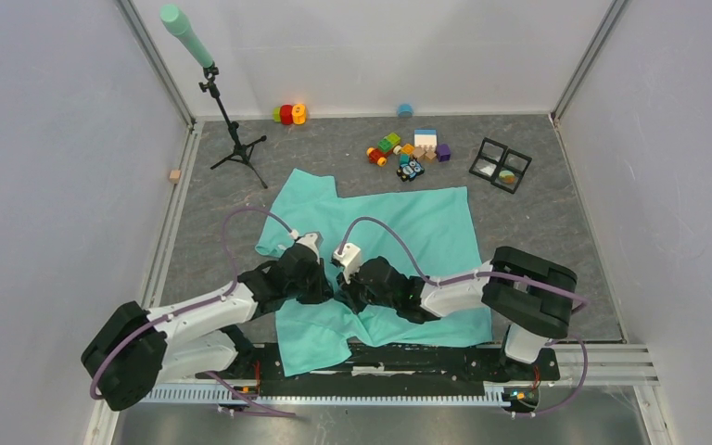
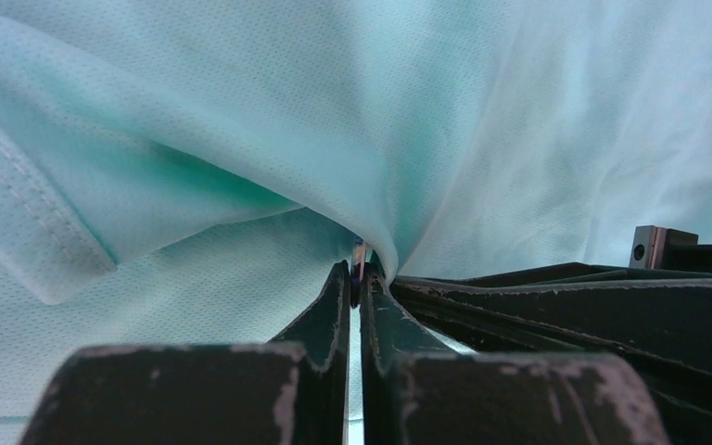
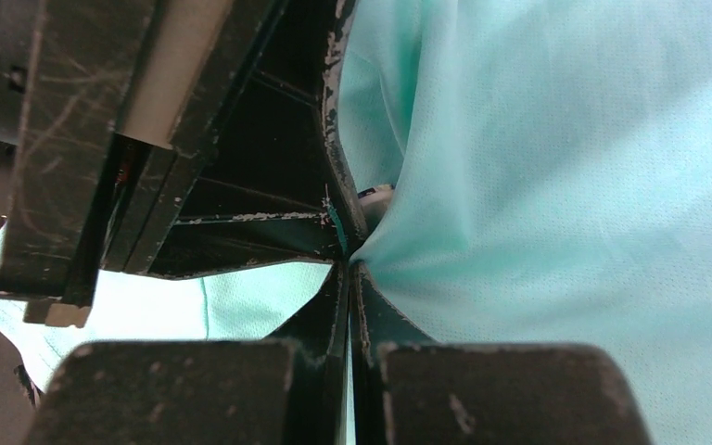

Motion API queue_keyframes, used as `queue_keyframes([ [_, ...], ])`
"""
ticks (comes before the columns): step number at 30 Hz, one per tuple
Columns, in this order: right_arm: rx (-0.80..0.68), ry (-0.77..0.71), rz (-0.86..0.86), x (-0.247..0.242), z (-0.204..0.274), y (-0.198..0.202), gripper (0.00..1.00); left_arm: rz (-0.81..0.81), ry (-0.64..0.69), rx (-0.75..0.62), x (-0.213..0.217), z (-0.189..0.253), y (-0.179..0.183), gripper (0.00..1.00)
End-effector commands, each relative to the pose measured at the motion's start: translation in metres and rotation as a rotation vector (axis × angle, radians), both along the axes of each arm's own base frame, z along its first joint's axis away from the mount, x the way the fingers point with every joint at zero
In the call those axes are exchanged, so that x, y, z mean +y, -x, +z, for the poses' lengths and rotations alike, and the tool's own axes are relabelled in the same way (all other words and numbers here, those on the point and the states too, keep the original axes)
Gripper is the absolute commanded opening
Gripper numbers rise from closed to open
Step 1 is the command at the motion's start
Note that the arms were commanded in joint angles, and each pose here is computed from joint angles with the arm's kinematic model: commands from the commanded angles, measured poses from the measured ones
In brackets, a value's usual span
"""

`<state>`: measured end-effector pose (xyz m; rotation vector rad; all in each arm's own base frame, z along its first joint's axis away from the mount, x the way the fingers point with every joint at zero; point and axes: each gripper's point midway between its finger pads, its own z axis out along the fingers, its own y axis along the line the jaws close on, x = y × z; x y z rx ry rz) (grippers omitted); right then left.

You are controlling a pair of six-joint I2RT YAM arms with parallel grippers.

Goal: Pin the brooch onto the clothing

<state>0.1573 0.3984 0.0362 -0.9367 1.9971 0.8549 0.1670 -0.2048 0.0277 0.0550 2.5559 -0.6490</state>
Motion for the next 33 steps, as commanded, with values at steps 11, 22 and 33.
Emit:
queue_keyframes([
  [11, 0.044, -0.022, -0.001, 0.005, -0.011, -0.006, 0.0, 0.015, 0.125, -0.066, -0.012, 0.018, -0.004, 0.02],
  [22, 0.023, -0.029, 0.001, -0.001, 0.0, -0.009, 0.0, 0.0, 0.181, -0.103, -0.016, 0.03, -0.004, 0.02],
  [33, -0.199, -0.107, 0.1, -0.054, 0.069, -0.012, 0.7, -0.084, 0.216, -0.139, -0.014, 0.047, 0.008, 0.02],
])
